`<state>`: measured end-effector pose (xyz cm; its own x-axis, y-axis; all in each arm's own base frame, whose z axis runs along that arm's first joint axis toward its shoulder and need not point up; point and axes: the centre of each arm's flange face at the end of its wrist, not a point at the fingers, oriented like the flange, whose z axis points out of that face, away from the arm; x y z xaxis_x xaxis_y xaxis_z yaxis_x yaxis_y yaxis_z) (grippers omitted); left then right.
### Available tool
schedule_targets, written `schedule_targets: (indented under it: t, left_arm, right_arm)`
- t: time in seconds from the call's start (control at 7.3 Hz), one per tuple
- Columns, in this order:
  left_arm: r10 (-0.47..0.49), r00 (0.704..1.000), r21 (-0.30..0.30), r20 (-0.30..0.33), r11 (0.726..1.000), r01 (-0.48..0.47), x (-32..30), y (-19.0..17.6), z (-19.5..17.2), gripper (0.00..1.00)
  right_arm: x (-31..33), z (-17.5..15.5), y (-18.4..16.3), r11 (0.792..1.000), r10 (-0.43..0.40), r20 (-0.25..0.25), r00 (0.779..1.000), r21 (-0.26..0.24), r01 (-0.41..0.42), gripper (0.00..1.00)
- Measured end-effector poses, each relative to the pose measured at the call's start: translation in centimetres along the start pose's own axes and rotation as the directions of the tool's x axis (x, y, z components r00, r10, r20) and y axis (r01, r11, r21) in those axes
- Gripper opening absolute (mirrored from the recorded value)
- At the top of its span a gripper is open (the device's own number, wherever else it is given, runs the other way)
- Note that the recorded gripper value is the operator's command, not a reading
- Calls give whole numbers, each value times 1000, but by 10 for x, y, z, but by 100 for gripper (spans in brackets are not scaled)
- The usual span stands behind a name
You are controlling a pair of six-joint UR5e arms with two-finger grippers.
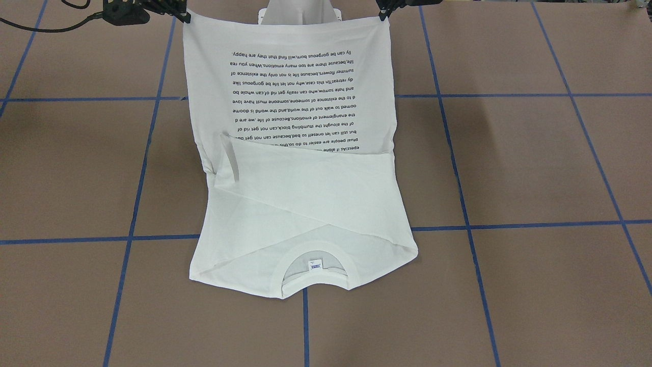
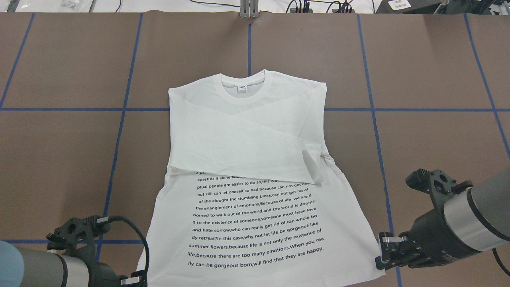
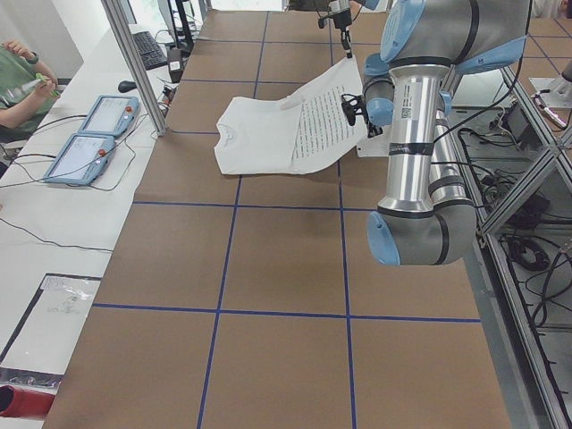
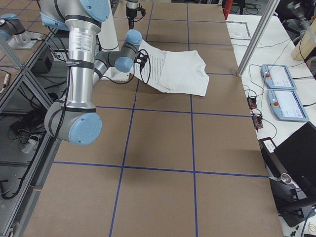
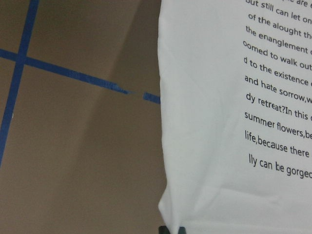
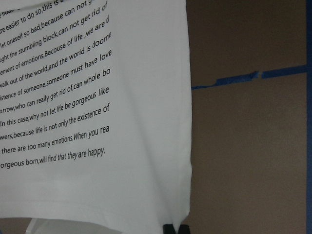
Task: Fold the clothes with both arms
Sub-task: 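Lift the hem with both grippers and fold it toward the collar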
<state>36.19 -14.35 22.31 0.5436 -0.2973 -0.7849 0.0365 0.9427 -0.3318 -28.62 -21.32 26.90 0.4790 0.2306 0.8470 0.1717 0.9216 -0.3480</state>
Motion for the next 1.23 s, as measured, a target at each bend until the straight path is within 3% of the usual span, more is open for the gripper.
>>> schedule_targets:
  t: [0.27, 0.55, 0.96, 1.23]
  left_arm:
    - [-4, 1000, -15, -9, 1000, 4, 1, 6, -12, 0]
    - [-20, 999, 25, -33, 999, 20, 4, -16, -27, 0]
    - [-15, 996, 130, -92, 991, 27, 19, -107, -69, 0]
    - [-60, 994, 192, -96, 978, 78, 50, -181, -65, 0]
  right_arm:
    - [0, -17, -2, 1000, 9, 25, 1000, 2, -9, 0]
    - [-8, -33, -31, 997, 20, 65, 998, 74, -25, 0]
    - [-55, -57, -117, 976, 9, 141, 990, 215, -40, 0]
    - [-83, -91, -193, 943, -4, 161, 987, 329, -50, 0]
